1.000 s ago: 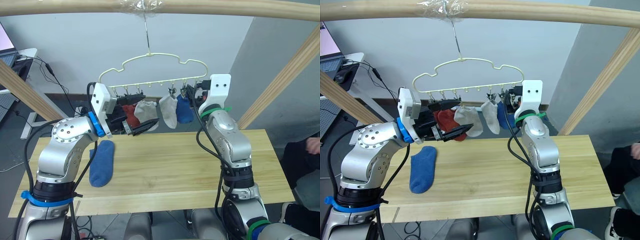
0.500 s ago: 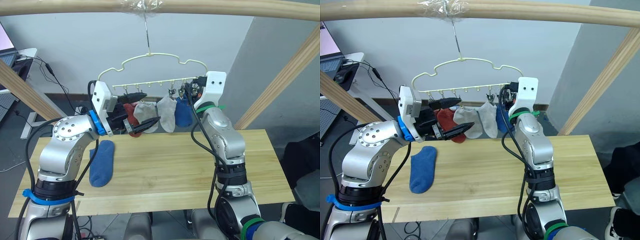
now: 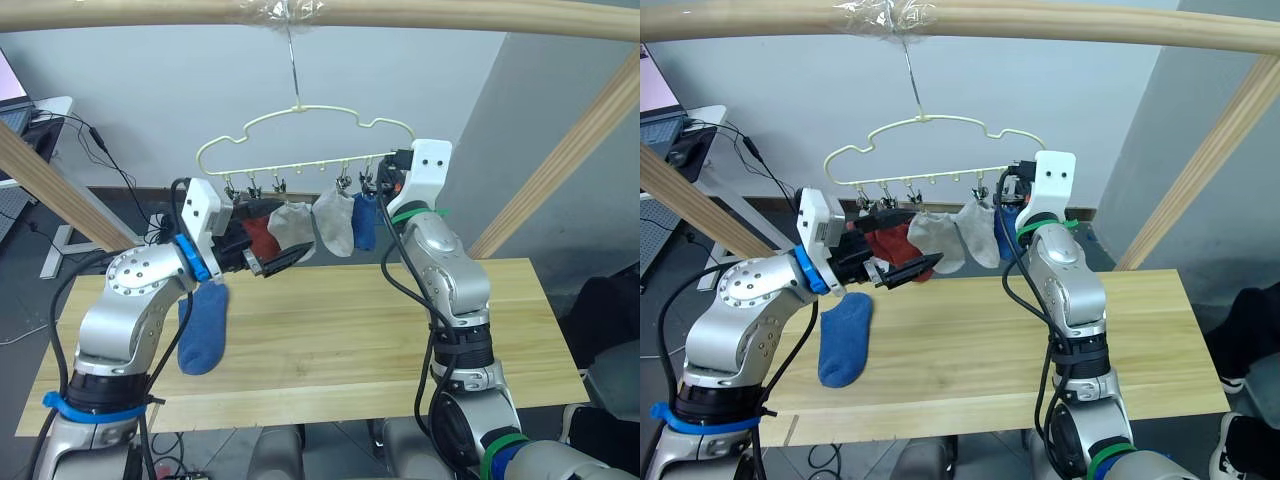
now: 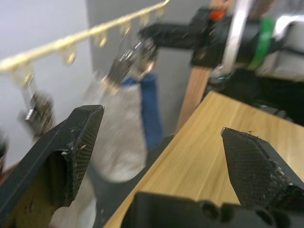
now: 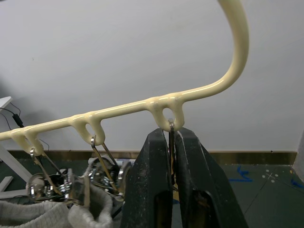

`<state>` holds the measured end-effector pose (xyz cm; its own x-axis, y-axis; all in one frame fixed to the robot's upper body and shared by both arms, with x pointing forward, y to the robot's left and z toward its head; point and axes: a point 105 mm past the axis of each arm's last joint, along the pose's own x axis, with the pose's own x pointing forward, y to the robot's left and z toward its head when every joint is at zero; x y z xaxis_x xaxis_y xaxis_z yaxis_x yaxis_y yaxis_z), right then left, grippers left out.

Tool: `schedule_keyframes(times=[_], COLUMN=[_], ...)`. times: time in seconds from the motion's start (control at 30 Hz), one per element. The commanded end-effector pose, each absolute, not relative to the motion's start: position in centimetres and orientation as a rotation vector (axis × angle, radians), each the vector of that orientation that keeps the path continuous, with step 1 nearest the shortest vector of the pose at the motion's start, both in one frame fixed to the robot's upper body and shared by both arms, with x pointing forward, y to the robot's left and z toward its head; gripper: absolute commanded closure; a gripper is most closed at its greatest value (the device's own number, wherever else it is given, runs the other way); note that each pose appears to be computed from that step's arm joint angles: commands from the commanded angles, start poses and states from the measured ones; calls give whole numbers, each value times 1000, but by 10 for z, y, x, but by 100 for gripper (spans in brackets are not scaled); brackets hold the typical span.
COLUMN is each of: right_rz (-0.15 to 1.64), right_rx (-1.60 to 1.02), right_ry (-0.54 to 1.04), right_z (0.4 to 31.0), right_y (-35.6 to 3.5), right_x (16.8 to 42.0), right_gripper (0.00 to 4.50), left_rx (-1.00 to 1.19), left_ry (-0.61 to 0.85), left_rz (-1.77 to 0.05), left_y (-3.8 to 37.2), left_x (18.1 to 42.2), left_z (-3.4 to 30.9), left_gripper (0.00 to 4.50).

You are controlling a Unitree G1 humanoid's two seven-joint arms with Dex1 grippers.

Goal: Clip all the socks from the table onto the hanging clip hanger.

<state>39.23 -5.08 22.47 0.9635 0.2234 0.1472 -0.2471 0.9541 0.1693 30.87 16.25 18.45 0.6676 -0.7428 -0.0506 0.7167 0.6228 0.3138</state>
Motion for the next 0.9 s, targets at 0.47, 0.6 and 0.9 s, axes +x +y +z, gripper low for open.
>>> schedule_keyframes(times=[0.47,0.6,0.9], right_rz=[300,306,311], right_rx=[174,169,172], right_ry=[-202,-205,-199], right_z=[251,252,254], right_y=[-43,-44,-43], right_x=[389,387,384], right_gripper=[449,449,449], left_rx=[181,169,152], left_ry=[325,341,466], left_rz=[-204,-214,-152], left_y=[320,316,323], left_x=[316,325,330], left_z=[65,54,20], left_gripper=[0,0,0])
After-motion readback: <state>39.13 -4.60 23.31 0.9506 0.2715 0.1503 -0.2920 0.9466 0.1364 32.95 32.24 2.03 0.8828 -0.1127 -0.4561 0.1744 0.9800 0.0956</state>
